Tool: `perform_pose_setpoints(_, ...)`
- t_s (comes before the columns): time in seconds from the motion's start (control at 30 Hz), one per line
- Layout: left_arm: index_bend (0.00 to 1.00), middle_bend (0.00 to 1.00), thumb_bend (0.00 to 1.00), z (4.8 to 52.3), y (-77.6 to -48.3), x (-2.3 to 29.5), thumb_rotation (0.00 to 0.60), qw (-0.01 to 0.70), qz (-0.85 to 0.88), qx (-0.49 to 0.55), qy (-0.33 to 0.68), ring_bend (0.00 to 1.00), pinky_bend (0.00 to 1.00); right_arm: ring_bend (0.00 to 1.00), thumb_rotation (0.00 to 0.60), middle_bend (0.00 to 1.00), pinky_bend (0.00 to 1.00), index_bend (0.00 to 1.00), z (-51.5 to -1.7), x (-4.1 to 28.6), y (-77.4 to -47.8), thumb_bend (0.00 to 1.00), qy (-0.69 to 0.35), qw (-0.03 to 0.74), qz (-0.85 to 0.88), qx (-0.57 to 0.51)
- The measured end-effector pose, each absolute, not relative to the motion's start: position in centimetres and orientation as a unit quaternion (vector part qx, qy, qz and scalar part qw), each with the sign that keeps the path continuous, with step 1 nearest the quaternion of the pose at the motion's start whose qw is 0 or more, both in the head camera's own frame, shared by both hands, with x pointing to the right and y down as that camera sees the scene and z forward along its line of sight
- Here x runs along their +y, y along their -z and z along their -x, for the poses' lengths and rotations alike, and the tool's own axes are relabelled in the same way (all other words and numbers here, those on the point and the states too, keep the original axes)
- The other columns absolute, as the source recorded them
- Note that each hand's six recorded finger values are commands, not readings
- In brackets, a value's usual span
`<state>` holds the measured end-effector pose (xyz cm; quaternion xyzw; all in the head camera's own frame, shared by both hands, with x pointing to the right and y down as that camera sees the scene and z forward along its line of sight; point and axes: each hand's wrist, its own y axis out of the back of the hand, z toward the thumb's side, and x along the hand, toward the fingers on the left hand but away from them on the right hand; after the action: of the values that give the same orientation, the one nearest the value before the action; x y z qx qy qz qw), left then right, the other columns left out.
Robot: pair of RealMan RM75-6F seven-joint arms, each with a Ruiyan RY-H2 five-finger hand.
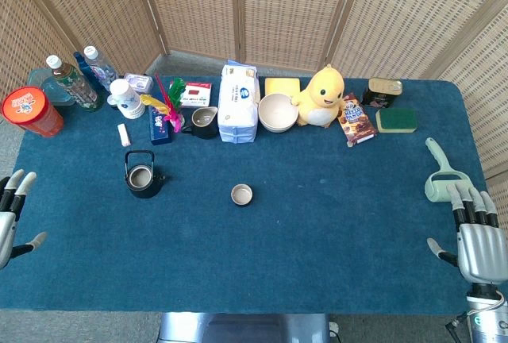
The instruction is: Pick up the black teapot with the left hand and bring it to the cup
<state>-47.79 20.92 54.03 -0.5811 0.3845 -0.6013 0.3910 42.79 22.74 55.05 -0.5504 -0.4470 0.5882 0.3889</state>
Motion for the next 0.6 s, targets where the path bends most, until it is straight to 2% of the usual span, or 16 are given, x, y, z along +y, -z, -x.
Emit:
perform_pose_setpoints(0.37, 0.00, 0.00, 0.00, 47.8, -55.0, 20.8, 0.600, 0.369, 0.601, 0.375, 0.601, 0.00, 0.00, 0.00, 0.600, 0.00, 0.00, 0.00, -42.7, 22.9, -55.4, 0.00, -0.594, 0.378, 0.553, -0.445)
perform_pose_setpoints(0.6, 0.00, 0.00, 0.00, 46.8, -56.7, 17.8, 0.600, 0.351, 0.629, 0.372, 0.586, 0.00, 0.00, 0.00, 0.600, 0.00, 0.00, 0.00, -43.0, 22.8, -55.7, 0.00, -0.598, 0.370, 0.555, -0.444)
